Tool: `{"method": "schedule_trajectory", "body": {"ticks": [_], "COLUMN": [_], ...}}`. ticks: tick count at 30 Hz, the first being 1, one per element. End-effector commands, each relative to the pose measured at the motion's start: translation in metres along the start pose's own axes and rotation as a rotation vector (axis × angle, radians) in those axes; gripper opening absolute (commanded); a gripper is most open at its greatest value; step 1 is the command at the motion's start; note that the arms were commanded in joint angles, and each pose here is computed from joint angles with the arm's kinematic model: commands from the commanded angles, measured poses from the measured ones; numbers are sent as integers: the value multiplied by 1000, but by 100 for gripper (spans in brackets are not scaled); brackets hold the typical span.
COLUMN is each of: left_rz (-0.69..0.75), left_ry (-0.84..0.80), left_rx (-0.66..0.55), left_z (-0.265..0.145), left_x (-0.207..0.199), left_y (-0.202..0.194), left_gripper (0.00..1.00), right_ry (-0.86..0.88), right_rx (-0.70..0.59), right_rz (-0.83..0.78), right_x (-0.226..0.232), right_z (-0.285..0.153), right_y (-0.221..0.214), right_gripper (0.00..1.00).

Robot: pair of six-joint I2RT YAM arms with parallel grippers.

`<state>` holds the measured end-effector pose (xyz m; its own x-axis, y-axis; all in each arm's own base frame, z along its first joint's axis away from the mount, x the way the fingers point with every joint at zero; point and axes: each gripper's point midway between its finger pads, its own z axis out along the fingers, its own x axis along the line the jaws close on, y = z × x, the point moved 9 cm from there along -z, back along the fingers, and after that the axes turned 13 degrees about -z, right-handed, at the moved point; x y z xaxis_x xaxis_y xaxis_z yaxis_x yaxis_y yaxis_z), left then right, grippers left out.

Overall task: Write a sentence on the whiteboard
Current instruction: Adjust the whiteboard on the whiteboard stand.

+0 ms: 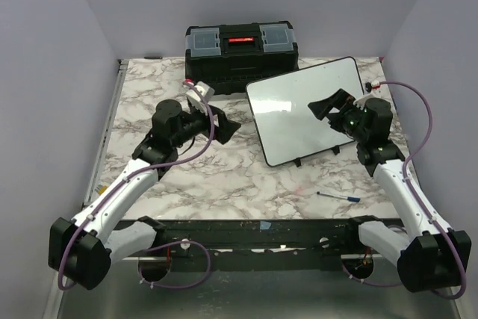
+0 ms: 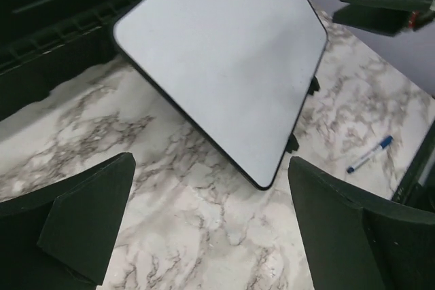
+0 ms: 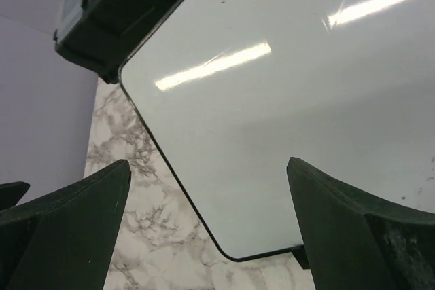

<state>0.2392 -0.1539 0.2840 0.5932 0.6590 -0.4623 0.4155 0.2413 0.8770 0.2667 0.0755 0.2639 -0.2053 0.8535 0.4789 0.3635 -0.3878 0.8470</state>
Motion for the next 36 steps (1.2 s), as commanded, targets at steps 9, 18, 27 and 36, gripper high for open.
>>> {"method": "schedule_trajectory", "body": {"ticks": [9, 18, 27, 36], "left_rz": [200, 282, 276, 233], "left_ry": [-421, -619, -604, -381], "left_rx": [293, 478, 488, 319], "left_z": [53, 102, 136, 113], "left_x": [-64, -117, -137, -125], "left_y": [-37, -85, -110, -88], "left_gripper": [96, 84, 79, 82], "right_ry": [-326, -400, -467, -538], "right_rx": [33, 66, 5, -62], "right_rz": [-32, -71, -66, 28], "right_x": [-4, -2, -7, -33], "right_z": [-30, -41, -57, -7], "right_y": [33, 46, 41, 30], "right_gripper": [100, 100, 100, 100]}}
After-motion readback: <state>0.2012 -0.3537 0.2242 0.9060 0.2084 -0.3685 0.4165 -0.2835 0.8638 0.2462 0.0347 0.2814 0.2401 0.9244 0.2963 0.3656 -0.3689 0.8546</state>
